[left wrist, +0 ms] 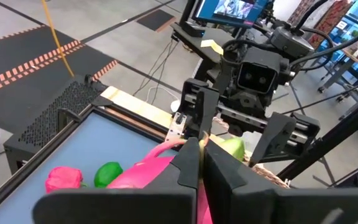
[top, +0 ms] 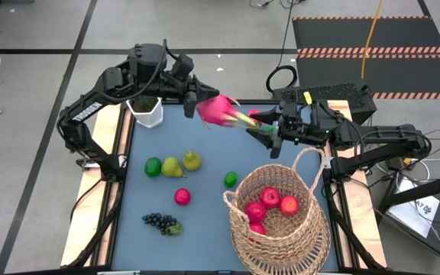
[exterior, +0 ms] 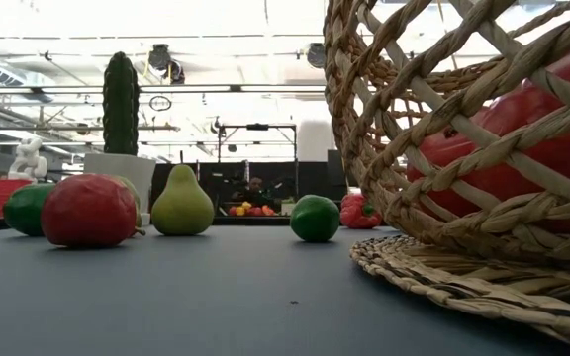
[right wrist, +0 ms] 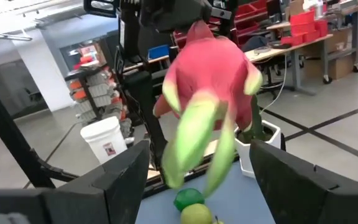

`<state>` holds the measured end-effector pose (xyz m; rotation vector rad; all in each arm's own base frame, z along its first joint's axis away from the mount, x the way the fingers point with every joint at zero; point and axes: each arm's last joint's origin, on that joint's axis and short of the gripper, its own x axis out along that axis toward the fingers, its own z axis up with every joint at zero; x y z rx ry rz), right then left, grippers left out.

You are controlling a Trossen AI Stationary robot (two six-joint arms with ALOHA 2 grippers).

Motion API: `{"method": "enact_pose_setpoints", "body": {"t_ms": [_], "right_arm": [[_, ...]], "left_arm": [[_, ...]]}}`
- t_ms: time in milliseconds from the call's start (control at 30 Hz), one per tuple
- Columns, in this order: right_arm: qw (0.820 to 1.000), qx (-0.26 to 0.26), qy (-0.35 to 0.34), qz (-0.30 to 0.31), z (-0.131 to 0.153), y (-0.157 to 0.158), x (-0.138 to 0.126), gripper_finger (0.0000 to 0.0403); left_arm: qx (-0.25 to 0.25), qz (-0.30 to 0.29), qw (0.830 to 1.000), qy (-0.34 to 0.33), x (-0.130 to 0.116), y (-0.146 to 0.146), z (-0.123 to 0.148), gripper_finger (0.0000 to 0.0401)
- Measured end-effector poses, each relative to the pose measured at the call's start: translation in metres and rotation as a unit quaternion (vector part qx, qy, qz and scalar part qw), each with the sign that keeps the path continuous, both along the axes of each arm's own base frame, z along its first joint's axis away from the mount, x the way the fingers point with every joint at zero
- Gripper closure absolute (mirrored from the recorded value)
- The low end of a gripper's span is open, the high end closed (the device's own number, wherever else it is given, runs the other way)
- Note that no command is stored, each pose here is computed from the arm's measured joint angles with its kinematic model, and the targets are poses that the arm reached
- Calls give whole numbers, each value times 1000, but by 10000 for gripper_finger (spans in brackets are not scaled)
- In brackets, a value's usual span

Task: Build produce basket
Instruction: Put the pink dragon fruit into the brown basket

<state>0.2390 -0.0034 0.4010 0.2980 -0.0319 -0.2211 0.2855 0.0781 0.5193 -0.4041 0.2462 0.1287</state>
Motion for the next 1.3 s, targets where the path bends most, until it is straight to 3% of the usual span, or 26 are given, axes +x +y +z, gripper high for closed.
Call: {"method": "enact_pose_setpoints", "body": {"t_ms": [300,1000,1167,1300], "right_arm": [[1000,-14,-11,2,3,0,0,157],[1000,-16,-11,15,3,1,0,386],[1000,-16,-11,15,3,1,0,388],[1000,-9,-16,22,4,1,-2,387]], "left_arm": [[-1,0,1000,0,0,0,0,384],[-9,-4,1000,-1,0,-1,0,387],[-24,-4,1000,-3,0,-1,0,367],[-47,-35,998,-5,0,-4,0,332]]}}
